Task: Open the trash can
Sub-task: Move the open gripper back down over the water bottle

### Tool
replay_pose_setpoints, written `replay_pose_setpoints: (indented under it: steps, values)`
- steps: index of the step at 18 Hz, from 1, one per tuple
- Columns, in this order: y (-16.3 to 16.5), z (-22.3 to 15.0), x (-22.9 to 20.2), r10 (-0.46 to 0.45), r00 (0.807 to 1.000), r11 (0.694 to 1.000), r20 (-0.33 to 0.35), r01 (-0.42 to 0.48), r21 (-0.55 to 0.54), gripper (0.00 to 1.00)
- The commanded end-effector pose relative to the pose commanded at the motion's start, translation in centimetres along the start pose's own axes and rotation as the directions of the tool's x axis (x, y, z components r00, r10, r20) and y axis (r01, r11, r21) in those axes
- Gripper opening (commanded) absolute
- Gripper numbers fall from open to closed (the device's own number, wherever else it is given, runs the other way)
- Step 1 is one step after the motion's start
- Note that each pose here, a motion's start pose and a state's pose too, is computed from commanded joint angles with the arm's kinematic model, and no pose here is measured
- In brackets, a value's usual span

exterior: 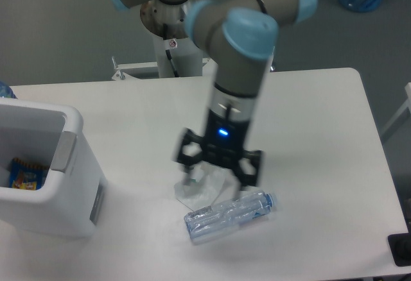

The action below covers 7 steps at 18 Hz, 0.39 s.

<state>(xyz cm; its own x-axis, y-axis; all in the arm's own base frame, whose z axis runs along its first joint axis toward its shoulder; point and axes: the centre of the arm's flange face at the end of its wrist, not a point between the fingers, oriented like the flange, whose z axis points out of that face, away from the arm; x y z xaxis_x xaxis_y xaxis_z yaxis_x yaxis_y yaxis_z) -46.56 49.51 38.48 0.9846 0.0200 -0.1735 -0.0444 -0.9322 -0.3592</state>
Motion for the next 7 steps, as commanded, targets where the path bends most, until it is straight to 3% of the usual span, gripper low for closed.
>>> replay_pose_setpoints:
  steps: [4,7]
  values:
    - [0.9,1.0,-0.1,0.205,0.979,0.974,0.021,-0.202,-0.100,1.00]
    - [0.9,1.8,0.8,0.247,0.969,0.956,0.003,-0.244,-0.162,1.00]
